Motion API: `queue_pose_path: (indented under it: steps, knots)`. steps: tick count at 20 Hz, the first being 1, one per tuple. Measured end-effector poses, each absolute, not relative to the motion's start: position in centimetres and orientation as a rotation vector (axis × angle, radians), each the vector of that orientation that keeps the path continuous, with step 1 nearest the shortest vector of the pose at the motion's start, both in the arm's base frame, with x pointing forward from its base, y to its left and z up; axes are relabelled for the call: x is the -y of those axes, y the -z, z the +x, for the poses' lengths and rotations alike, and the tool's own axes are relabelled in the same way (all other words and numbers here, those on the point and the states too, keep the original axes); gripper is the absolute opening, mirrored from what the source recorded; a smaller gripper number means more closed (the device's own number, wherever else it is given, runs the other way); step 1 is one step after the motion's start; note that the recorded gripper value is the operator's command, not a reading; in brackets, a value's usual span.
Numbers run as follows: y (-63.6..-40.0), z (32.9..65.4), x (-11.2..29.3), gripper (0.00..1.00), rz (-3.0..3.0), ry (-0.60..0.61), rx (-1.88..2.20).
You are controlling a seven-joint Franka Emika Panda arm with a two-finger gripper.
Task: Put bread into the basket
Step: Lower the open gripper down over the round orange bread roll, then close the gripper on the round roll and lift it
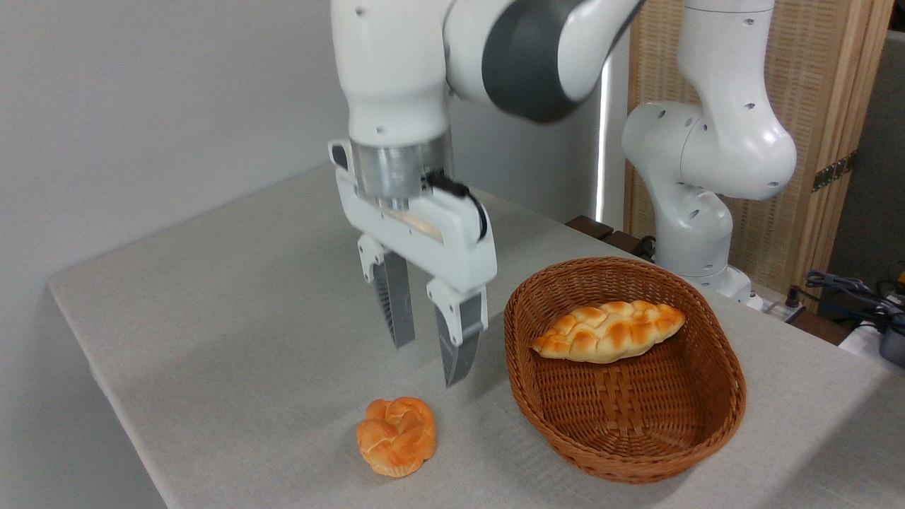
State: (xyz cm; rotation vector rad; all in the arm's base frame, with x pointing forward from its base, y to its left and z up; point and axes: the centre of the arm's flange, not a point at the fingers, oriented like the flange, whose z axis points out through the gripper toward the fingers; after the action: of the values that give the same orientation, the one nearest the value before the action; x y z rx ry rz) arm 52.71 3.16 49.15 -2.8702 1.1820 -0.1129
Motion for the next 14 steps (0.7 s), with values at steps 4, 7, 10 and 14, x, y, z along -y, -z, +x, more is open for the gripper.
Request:
queue_pose_path:
  steps: [4,7,10,14]
  knots:
    - [-46.4,53.5,-3.2,1.00,-2.845,0.185,-1.172]
    - [-44.8,53.8,-3.2,1.00,-2.838,0.204,-1.169]
    - [-43.2,54.0,-3.2,1.00,-2.828,0.229,-1.166]
    - [-41.4,54.3,-3.0,0.46,-2.816,0.254,-1.168]
